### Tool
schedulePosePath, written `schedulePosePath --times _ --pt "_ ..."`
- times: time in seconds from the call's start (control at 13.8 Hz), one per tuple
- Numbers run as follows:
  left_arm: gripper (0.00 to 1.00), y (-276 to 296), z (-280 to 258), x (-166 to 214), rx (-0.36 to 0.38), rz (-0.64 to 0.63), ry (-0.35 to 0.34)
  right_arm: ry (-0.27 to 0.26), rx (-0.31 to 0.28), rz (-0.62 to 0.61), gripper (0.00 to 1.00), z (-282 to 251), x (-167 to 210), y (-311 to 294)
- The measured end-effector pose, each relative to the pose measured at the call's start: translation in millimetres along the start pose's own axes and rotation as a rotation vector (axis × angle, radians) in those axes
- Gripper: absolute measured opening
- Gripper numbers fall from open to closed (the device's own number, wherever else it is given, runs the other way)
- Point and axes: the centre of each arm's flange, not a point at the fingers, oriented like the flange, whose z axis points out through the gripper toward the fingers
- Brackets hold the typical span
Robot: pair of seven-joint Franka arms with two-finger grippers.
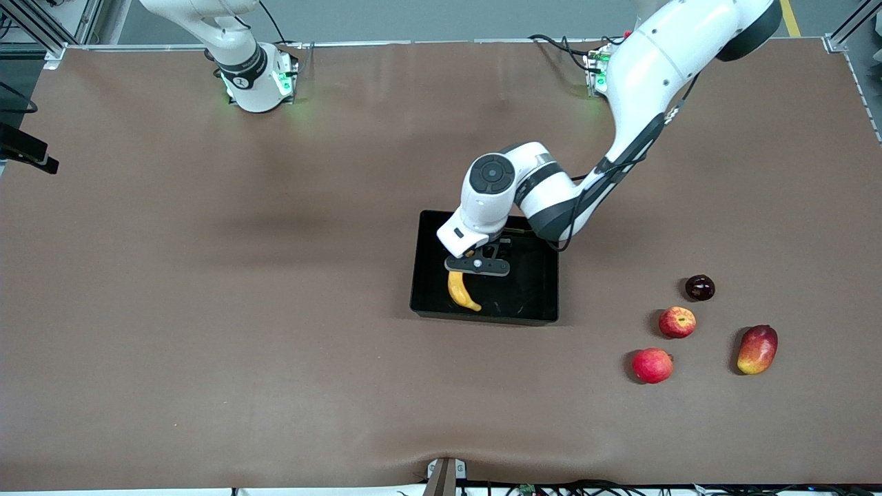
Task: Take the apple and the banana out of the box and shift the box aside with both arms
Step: 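Move the left gripper back into the tray over the banana, then close the left gripper on the yellow banana and lift it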
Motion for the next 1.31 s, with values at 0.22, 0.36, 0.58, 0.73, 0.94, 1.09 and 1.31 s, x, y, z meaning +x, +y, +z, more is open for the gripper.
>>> schedulePosePath --times 0.22,0.36,0.58,0.73,0.94,1.09,1.31 --pt "1.00 6.7 20.1 -5.1 -0.016 -0.036 0.002 -0.003 0.000 -0.001 1.00 0.9 0.4 -0.6" --pt "0.97 7.2 33.8 -7.6 0.003 -0.036 0.008 -0.014 0.000 -0.001 1.00 6.0 3.6 -0.9" --pt "0.79 12.6 49.2 -14.5 0.029 -0.028 0.009 -0.049 -0.002 -0.001 1.00 23.1 14.0 -1.3" --pt "0.56 16.5 50.6 -16.1 0.030 -0.028 0.010 -0.099 -0.001 0.000 1.00 42.4 22.7 -1.8" --pt "0.37 15.7 46.4 -10.0 0.025 -0.036 0.021 -0.145 -0.003 0.005 1.00 63.9 33.3 0.0" --pt "0.37 17.6 35.4 0.2 0.011 -0.048 0.044 -0.147 -0.004 0.007 1.00 66.4 35.2 1.0" --pt "0.37 19.5 13.1 14.2 -0.005 -0.060 0.082 -0.087 -0.012 0.000 1.00 58.4 41.9 0.6"
